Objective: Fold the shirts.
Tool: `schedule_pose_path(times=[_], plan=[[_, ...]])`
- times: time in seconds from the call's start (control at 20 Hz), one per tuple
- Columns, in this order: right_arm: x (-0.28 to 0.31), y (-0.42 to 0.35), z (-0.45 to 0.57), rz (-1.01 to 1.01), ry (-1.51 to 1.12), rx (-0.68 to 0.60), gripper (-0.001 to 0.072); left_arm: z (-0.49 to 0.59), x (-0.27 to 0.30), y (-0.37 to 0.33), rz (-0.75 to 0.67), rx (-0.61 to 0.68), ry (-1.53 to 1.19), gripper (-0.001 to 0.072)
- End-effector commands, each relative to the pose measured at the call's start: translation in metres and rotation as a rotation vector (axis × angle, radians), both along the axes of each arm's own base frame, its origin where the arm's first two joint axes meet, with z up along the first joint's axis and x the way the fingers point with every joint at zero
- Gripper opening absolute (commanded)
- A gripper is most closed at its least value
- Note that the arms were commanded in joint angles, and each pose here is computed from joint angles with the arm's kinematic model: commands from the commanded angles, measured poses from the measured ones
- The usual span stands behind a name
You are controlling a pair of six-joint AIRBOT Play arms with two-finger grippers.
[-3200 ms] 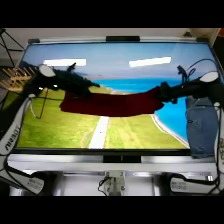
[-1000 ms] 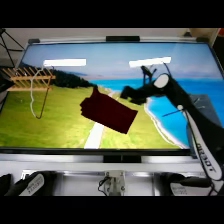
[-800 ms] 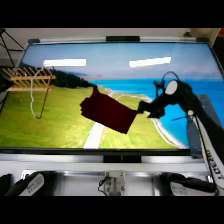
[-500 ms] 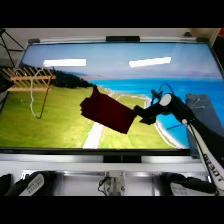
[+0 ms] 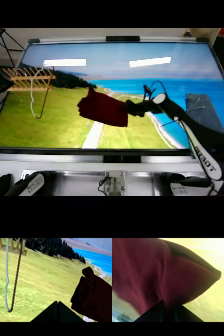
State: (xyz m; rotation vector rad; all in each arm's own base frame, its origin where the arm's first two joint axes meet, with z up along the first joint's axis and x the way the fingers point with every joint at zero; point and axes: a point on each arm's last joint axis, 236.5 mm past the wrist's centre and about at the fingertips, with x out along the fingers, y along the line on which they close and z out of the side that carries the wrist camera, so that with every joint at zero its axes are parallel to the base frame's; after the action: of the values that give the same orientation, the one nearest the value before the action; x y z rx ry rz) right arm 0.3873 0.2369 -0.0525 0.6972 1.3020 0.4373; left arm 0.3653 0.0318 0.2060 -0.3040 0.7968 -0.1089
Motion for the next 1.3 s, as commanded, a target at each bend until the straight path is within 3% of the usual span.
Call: schedule_pose_path(times=[0.0,0.3,0.7,1.05,1.15,1.25], plan=[[0.042,0.008,0.085,0.119,-0.285,0.104,0.0072,0.001,0.0,-0.001,0.0,-0.007,-0.001,0.0035],[0.111,-0.167,0.209,-0.249,-0.5,0.077,0.0071,0.004,0.001,-0.007,-0.008,-0.035,-0.012,0.0035],[0.056,-0.421,0.251,-0.771,-0.573,-0.125,0.0071,0.004,0.001,-0.011,-0.019,-0.034,-0.012,0.0035],[-0.013,-0.461,0.24,-0.864,-0.412,-0.057,0.0072,0.003,0.002,-0.011,-0.021,-0.035,-0.01,0.0035],[-0.044,-0.473,0.232,-0.904,-0.33,-0.137,0.0072,0.002,0.003,-0.011,-0.022,-0.036,-0.007,0.0035],[-0.093,-0.484,0.199,-0.907,-0.128,-0.315,0.0072,0.001,0.003,-0.011,-0.022,-0.037,-0.005,0.0035]])
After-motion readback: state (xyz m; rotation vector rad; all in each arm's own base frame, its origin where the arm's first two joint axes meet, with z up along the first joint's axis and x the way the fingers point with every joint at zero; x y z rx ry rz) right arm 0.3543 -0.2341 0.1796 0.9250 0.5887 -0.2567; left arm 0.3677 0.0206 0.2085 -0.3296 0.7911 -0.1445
